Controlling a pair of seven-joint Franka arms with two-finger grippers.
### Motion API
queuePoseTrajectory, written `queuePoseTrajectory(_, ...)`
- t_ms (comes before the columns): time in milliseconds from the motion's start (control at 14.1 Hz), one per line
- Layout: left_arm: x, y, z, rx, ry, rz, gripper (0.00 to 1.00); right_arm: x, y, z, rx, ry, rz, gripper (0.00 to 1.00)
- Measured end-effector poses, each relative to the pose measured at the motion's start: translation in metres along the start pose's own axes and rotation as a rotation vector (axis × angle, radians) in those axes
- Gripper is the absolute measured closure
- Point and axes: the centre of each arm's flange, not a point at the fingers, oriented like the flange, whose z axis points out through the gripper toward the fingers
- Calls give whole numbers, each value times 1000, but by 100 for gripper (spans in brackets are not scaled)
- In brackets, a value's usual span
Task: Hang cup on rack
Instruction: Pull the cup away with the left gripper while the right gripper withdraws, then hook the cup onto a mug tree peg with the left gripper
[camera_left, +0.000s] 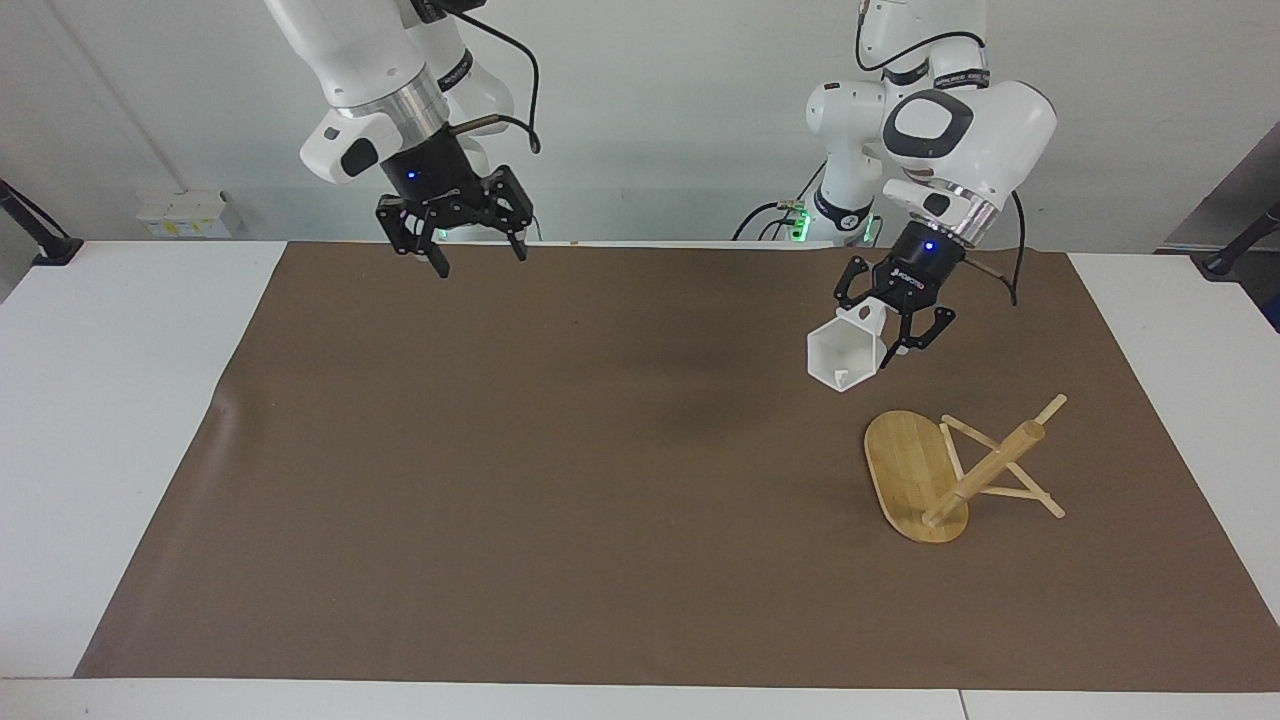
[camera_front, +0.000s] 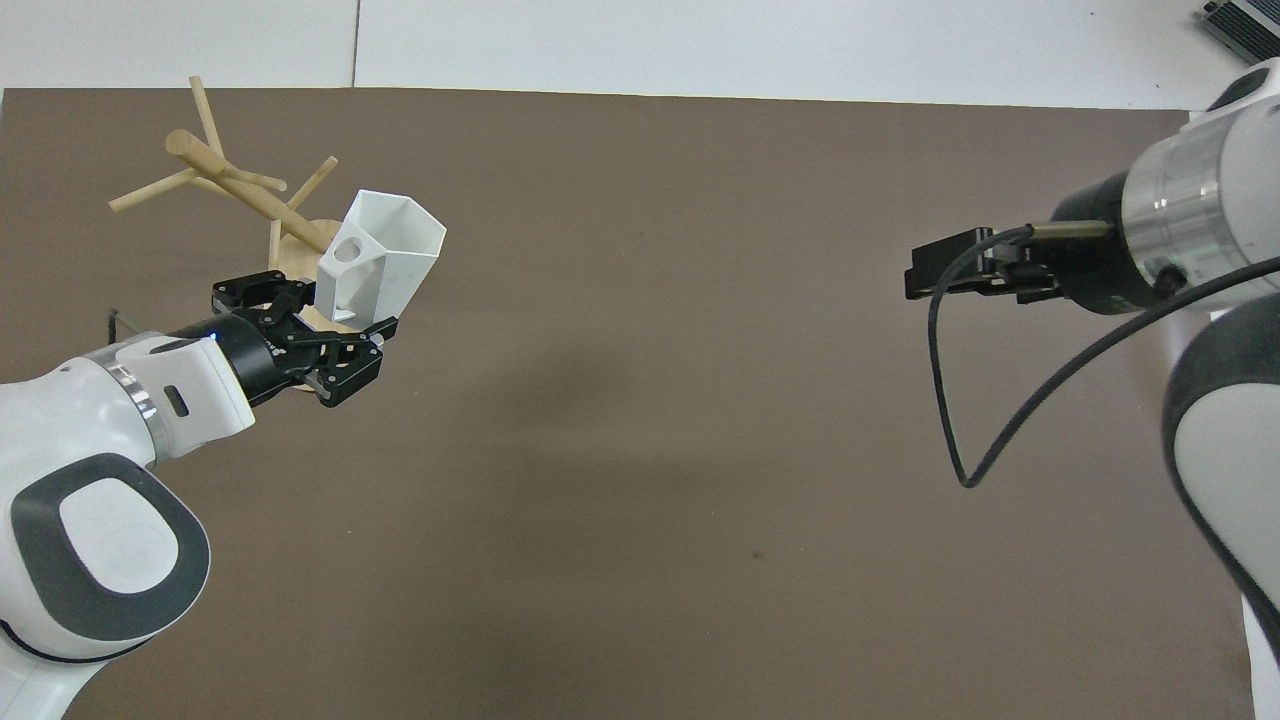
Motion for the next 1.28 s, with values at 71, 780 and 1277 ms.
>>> queuePoseTrajectory(71, -3, -3, 6, 1, -8, -39, 32, 2, 22, 0, -19, 0, 37, 0)
queuePoseTrajectory(780, -2, -36, 35, 46, -21, -147, 32, -13, 150, 6, -210, -29, 144, 0)
queuePoseTrajectory(1277, 7, -71, 37, 103, -45, -161, 32, -28, 125, 18, -213, -47, 191, 0)
